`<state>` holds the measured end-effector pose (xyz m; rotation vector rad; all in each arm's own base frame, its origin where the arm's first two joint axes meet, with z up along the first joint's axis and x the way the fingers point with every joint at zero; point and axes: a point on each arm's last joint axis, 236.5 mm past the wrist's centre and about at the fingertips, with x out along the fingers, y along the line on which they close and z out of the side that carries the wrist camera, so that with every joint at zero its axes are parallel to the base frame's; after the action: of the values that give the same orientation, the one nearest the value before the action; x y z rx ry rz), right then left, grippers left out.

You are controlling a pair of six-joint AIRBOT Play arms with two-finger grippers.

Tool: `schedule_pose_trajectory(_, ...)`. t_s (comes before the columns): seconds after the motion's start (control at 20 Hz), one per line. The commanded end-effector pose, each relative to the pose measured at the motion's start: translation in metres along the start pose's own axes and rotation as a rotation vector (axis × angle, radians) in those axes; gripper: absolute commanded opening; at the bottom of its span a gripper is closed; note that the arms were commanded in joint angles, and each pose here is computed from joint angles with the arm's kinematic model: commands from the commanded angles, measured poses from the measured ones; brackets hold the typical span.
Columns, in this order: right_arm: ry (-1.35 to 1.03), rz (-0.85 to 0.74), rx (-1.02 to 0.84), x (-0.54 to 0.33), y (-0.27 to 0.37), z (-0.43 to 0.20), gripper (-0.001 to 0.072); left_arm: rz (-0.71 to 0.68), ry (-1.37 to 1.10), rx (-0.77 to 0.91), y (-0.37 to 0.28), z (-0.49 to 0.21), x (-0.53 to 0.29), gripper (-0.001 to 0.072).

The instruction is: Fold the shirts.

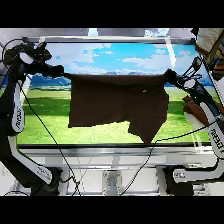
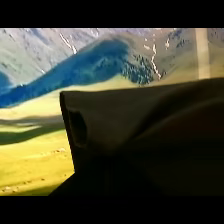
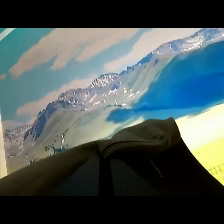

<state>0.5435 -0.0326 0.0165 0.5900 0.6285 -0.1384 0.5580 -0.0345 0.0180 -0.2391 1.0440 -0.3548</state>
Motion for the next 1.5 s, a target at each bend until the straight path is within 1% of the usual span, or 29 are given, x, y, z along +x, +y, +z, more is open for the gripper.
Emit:
schedule_pose_trajectory(0.0,0.116,-0.024,-0.031,-0.001,-0.007,-0.028,0.0025,-0.072,0.188,-0.051,-0.015,-0.048,0.003,0.0008)
schedule_pose_trajectory(0.05,0.150,-0.041,-0.027,-0.002,-0.012,-0.035,0.0025,-0.069,0.226,-0.062,-0.013,-0.059,0.005,0.0009)
schedule_pose_trajectory(0.15,0.201,-0.095,-0.024,-0.006,-0.030,-0.044,0.0026,-0.022,0.296,-0.090,0.001,-0.083,0.012,0.0010)
schedule_pose_trajectory(0.25,0.208,-0.120,-0.025,-0.007,-0.038,-0.044,0.0026,0.009,0.366,-0.139,0.012,-0.110,0.021,0.0011)
schedule_pose_trajectory(0.4,0.195,-0.118,-0.024,-0.006,-0.038,-0.041,0.0027,-0.027,0.431,-0.193,0.009,-0.138,0.035,0.0012)
schedule_pose_trajectory(0.65,0.193,-0.118,-0.025,-0.006,-0.038,-0.041,0.0029,-0.056,0.403,-0.219,0.003,-0.134,0.043,0.0014)
schedule_pose_trajectory(0.7,0.193,-0.118,-0.025,-0.006,-0.038,-0.041,0.0028,-0.058,0.397,-0.221,0.003,-0.133,0.043,0.0030)
schedule_pose_trajectory(0.75,0.192,-0.118,-0.025,-0.006,-0.038,-0.041,0.0033,-0.057,0.398,-0.220,0.003,-0.133,0.043,0.0110)
schedule_pose_trajectory(0.8,0.192,-0.118,-0.025,-0.006,-0.038,-0.040,0.0051,-0.058,0.398,-0.221,0.003,-0.133,0.043,0.0323)
schedule_pose_trajectory(0.85,0.192,-0.118,-0.025,-0.006,-0.038,-0.040,0.0058,-0.056,0.398,-0.230,0.003,-0.133,0.043,0.0502)
schedule_pose_trajectory(0.9,0.192,-0.118,-0.025,-0.006,-0.038,-0.040,0.0155,-0.056,0.402,-0.231,0.003,-0.134,0.043,0.0575)
schedule_pose_trajectory(0.95,0.196,-0.118,-0.025,-0.007,-0.038,-0.041,0.0302,-0.054,0.407,-0.230,0.003,-0.135,0.042,0.0578)
schedule_pose_trajectory(1.0,0.196,-0.119,-0.024,-0.007,-0.038,-0.041,0.0433,-0.043,0.410,-0.224,0.006,-0.136,0.042,0.0587)
schedule_pose_trajectory(1.05,0.194,-0.118,-0.024,-0.007,-0.038,-0.040,0.0456,-0.025,0.411,-0.215,0.011,-0.137,0.041,0.0587)
schedule_pose_trajectory(1.1,0.190,-0.117,-0.019,-0.008,-0.038,-0.038,0.0456,0.021,0.420,-0.191,0.023,-0.139,0.039,0.0587)
schedule_pose_trajectory(1.25,0.130,-0.119,-0.003,-0.020,-0.043,-0.014,0.0456,0.243,0.427,-0.104,0.079,-0.131,0.017,0.0586)
schedule_pose_trajectory(1.3,0.100,-0.115,0.005,-0.027,-0.043,0.000,0.0456,0.281,0.392,-0.084,0.088,-0.115,0.007,0.0586)
schedule_pose_trajectory(1.35,0.061,-0.103,0.007,-0.035,-0.037,0.018,0.0456,0.287,0.337,-0.075,0.089,-0.094,-0.002,0.0587)
schedule_pose_trajectory(1.45,-0.032,-0.065,-0.052,-0.061,-0.012,0.064,0.0452,0.281,0.147,-0.028,0.076,-0.024,-0.031,0.0585)
